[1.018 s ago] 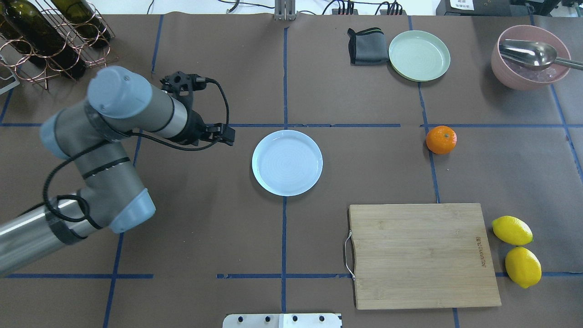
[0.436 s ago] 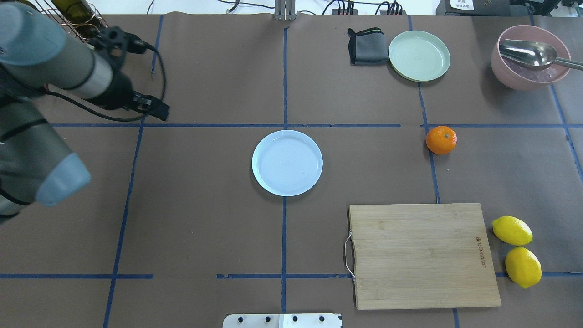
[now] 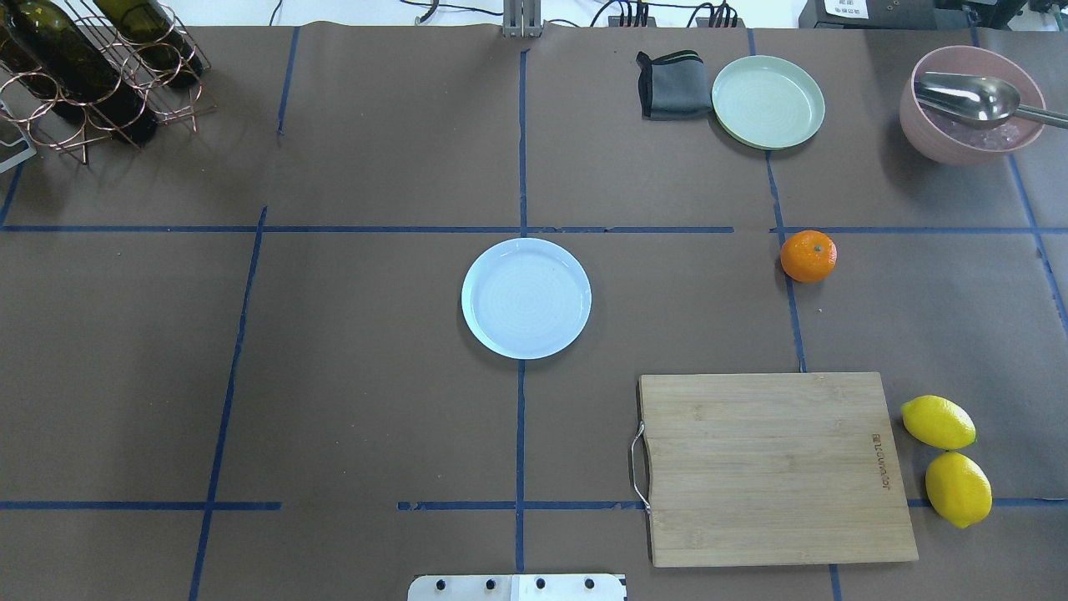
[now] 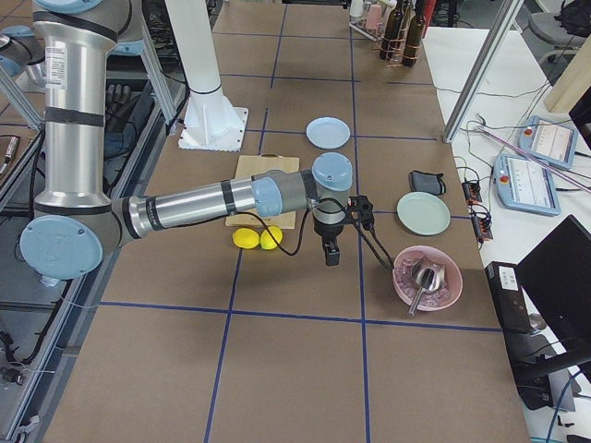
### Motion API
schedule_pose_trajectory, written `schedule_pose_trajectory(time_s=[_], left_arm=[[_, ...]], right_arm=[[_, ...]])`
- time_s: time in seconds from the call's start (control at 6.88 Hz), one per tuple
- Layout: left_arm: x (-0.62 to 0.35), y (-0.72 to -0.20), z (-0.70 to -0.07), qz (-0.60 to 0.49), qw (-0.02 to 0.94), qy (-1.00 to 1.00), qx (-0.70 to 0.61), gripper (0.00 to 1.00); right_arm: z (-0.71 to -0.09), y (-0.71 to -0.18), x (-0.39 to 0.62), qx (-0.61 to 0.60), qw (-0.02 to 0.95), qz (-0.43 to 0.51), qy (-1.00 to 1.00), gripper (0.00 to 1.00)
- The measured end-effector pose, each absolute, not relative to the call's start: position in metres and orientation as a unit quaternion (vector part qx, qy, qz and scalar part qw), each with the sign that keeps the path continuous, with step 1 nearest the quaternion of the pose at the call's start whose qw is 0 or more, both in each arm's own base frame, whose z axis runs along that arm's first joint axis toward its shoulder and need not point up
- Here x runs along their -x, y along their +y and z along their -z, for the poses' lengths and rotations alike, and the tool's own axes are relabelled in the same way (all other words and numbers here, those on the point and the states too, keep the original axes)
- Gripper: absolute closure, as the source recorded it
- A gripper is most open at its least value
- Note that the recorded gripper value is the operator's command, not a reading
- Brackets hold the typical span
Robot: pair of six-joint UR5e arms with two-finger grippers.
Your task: Pick orange to plate
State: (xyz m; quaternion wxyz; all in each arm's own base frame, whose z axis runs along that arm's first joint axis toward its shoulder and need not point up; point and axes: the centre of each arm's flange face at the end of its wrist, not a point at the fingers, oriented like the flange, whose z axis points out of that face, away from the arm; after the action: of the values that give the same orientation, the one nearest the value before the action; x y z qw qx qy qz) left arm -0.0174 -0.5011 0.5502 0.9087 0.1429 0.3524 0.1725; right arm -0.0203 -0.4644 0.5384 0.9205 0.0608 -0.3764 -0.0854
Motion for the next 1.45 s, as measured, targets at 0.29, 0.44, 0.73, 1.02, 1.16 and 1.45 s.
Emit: schedule_pose_trajectory(time_s=[0.29, 0.44, 0.73, 1.02, 1.16, 1.45], left_arm=[[0.073, -0.431, -0.632, -0.096, 0.911, 0.391, -0.089, 0.00], [0.086, -0.418, -0.646, -0.069, 0.913, 0.396, -0.076, 0.00], [0.094, -0.412, -0.647, -0.034, 0.915, 0.397, -0.068, 0.00], [0.096, -0.411, -0.649, -0.026, 0.915, 0.397, -0.065, 0.00], [0.097, -0.409, -0.651, -0.024, 0.916, 0.396, -0.064, 0.00], [0.098, -0.408, -0.664, -0.019, 0.921, 0.386, -0.052, 0.00]], right_arm=[[-0.538, -0.466, 0.021, -0.062, 0.920, 0.086, -0.377, 0.00], [-0.536, -0.467, 0.022, -0.062, 0.920, 0.085, -0.377, 0.00], [-0.514, -0.487, 0.044, -0.060, 0.921, 0.069, -0.380, 0.00], [-0.468, -0.517, 0.115, -0.045, 0.919, 0.053, -0.388, 0.00], [-0.442, -0.528, 0.160, -0.046, 0.918, 0.061, -0.388, 0.00], [-0.411, -0.550, 0.241, -0.054, 0.919, 0.079, -0.383, 0.00]])
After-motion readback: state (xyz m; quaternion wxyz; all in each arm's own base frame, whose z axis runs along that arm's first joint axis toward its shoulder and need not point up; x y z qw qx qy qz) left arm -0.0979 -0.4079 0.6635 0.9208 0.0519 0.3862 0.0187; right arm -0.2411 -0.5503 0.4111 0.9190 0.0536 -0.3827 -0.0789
